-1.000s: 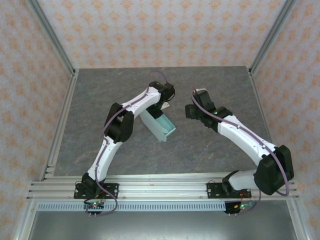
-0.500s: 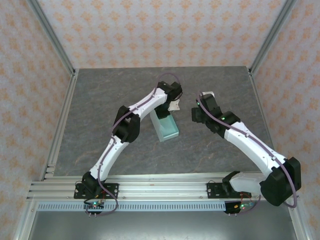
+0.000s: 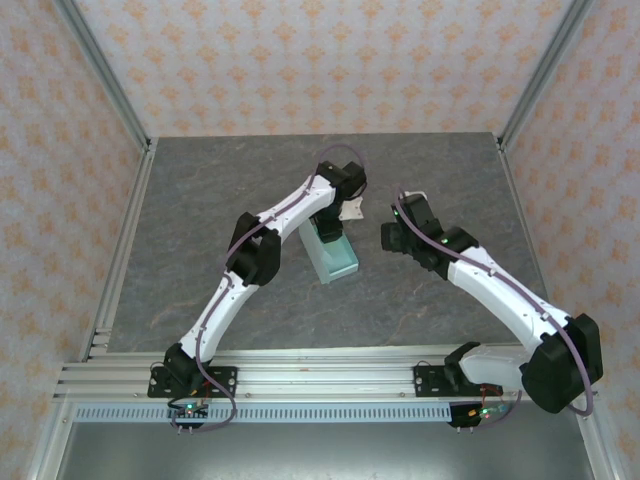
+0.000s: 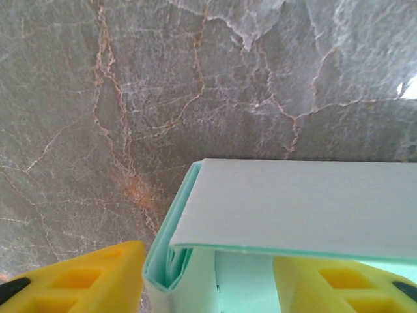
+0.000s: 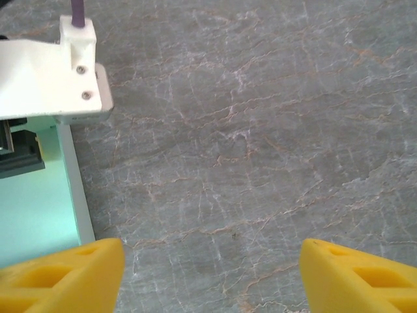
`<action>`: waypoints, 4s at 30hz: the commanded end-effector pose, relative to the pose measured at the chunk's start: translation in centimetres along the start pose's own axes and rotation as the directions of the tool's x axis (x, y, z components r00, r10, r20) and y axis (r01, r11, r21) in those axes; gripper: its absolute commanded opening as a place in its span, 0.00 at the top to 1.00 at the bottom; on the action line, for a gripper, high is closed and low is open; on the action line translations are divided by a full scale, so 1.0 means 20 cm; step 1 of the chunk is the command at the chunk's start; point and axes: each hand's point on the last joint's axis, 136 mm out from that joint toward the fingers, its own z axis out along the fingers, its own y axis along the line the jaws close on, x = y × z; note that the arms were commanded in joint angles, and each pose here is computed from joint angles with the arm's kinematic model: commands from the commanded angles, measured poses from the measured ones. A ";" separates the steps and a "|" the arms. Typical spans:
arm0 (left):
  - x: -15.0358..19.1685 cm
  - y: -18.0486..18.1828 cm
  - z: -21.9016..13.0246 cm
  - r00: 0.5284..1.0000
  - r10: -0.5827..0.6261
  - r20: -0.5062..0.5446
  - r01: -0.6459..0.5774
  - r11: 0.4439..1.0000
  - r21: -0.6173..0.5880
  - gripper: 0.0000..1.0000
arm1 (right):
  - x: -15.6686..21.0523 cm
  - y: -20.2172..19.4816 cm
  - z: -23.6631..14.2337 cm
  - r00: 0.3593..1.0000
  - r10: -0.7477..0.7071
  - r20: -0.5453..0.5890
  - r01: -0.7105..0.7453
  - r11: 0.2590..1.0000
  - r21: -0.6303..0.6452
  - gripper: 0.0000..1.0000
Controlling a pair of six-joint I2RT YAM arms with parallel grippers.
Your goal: Fold the paper box
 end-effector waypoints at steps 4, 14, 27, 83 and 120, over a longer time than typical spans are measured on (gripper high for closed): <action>-0.09 0.03 -0.38 0.980 -0.029 0.198 0.036 0.999 -0.031 0.42 | 0.05 0.03 0.02 0.999 0.036 -0.022 -0.037 0.998 -0.050 0.29; -0.06 0.27 -0.91 0.782 -0.338 0.524 0.362 0.930 0.061 0.41 | 0.19 0.37 0.23 0.977 0.116 -0.182 -0.172 0.927 -0.333 0.29; 0.84 0.38 -0.68 0.133 -0.843 0.521 0.911 0.311 0.271 0.51 | 0.33 0.64 0.38 0.936 0.103 -0.336 -0.263 0.839 -0.476 0.43; 0.97 0.62 -0.36 -0.082 -0.870 0.487 0.944 0.089 0.319 0.56 | 0.53 1.09 0.21 0.968 -0.091 -0.232 -0.085 0.755 -0.651 0.58; 1.34 0.22 -0.26 -0.189 -0.850 0.492 0.938 -0.009 0.346 0.47 | 0.20 0.54 0.38 0.990 0.121 -0.074 -0.134 0.967 -0.219 0.67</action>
